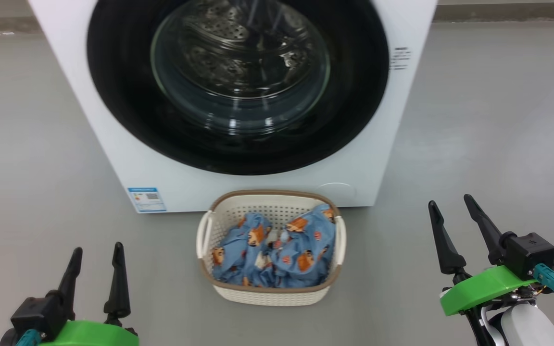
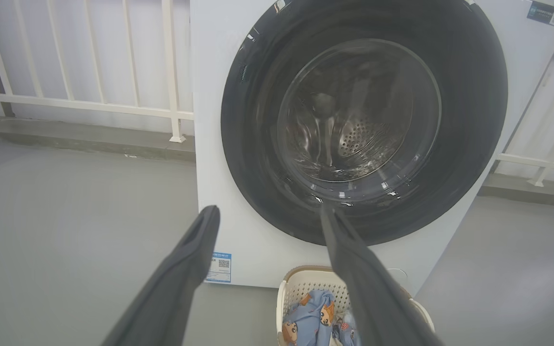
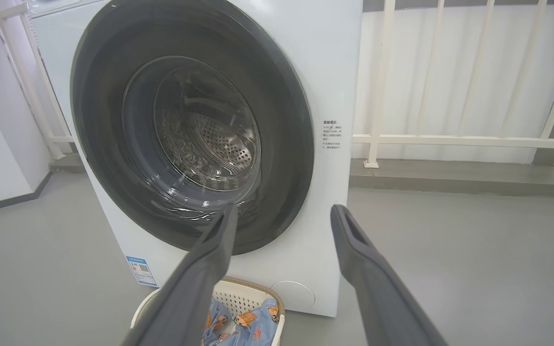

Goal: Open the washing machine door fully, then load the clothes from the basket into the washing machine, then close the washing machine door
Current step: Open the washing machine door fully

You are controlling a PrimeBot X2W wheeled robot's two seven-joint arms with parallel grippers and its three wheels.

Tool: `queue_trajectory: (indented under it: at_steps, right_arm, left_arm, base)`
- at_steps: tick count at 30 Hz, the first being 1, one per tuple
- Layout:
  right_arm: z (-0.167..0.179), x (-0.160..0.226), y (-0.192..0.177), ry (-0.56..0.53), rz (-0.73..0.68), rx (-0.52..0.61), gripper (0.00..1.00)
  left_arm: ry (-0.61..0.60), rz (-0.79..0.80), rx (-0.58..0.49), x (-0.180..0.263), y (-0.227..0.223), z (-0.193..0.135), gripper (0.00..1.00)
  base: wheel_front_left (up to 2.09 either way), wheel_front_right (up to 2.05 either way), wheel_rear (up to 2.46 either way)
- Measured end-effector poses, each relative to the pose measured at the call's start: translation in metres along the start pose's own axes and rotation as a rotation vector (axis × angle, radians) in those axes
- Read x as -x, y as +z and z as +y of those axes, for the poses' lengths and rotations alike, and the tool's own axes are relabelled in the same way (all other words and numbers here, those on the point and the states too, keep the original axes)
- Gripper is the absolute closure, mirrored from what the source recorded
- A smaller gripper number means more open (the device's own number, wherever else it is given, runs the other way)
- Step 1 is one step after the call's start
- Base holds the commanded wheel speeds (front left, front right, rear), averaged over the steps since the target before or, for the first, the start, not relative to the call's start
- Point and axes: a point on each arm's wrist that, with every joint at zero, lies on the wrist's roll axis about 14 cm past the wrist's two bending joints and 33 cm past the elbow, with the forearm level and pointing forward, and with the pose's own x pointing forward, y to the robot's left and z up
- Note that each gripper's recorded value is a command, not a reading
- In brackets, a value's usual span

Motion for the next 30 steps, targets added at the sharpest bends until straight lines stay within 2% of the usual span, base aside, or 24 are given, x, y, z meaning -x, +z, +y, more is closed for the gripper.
queue_trajectory:
  at_steps: [12,30]
  right_arm:
    - [-0.0018,0.0002,0.0004,-0.003,0.0,0.003,0.0]
    - [-0.0032,0.0014,0.0022,-0.005,-0.004,0.007,0.0]
  left_arm:
    - [-0.001,0.0,0.013,-0.0001,-0.0007,-0.0017,0.0]
    - [-0.018,0.001,0.022,-0.0003,-0.0004,-0.0067,0.0]
  base:
    - [0.89,0.89,-1.78]
    - [0.06,0.06,-0.13]
